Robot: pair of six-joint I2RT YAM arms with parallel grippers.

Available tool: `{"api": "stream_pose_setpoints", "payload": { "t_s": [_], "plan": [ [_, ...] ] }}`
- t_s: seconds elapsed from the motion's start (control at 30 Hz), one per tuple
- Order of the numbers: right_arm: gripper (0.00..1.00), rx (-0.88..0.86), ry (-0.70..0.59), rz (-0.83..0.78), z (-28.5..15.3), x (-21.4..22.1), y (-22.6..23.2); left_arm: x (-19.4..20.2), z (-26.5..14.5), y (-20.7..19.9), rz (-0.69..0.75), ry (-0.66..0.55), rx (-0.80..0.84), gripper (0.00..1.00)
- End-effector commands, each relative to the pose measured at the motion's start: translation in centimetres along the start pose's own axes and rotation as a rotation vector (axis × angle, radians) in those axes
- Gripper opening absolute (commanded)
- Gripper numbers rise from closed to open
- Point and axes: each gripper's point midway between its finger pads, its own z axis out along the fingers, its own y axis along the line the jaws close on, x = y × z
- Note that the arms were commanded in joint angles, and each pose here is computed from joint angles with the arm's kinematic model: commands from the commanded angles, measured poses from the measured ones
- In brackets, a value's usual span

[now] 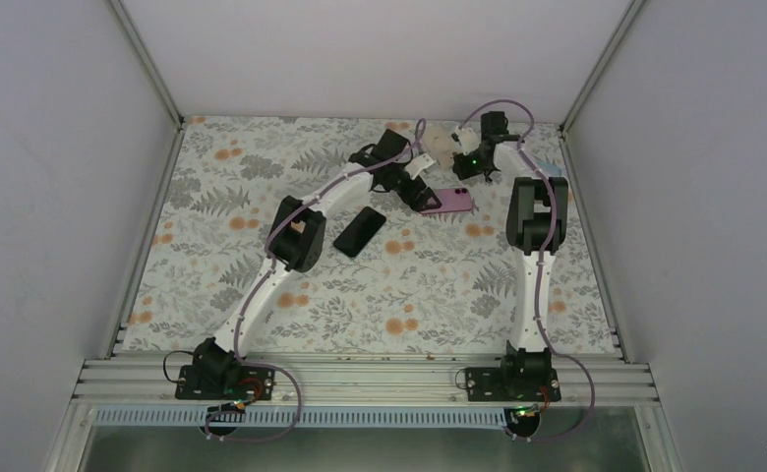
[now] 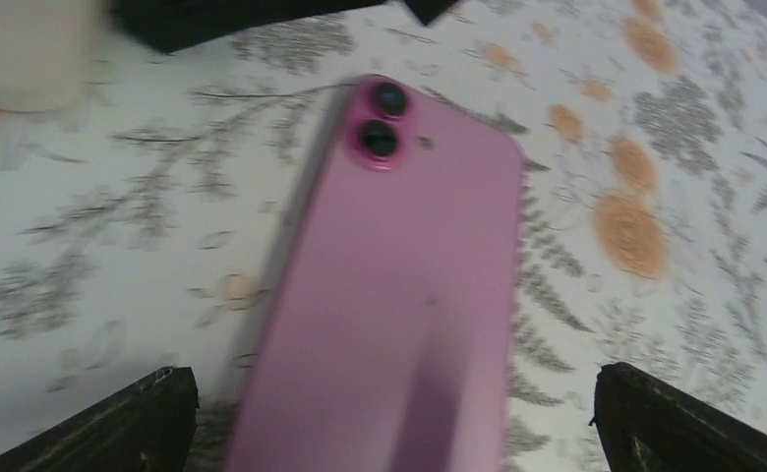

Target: Take the phone out of the phone case

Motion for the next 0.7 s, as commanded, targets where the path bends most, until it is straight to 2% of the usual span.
{"api": "stream_pose_setpoints", "payload": {
  "t_s": [0.0, 0.17, 0.33, 0.47, 0.57, 0.67],
  "plan": [
    [0.04, -0.14, 0.19, 0.037, 2.0, 5.9, 3.1, 10.3, 3.4, -4.9, -0.156, 0.297, 0.183, 1.0],
    [0.04, -0.13, 0.188, 0.024, 1.0, 6.8, 3.6, 12.1, 3.6, -8.8, -0.086, 0.386, 0.272, 1.0],
    [0.04, -0.146, 0.203, 0.018, -0.4, 6.6, 4.1, 14.4, 2.1, -12.7, -0.061, 0.479, 0.408, 1.0],
    [0.04, -0.113, 0.179, 0.024, -1.8, 6.1, 3.5, 15.5, 1.3, -13.7, -0.071, 0.506, 0.441, 1.0],
    [0.04, -0.097, 0.119, 0.04, -3.2, 5.1, 2.7, 14.5, 1.1, -13.9, -0.058, 0.481, 0.436, 1.0],
    [0.04, -0.094, 0.048, 0.038, -5.5, 3.5, 2.2, 11.9, -0.3, -13.5, 0.002, 0.443, 0.388, 1.0]
  ]
}}
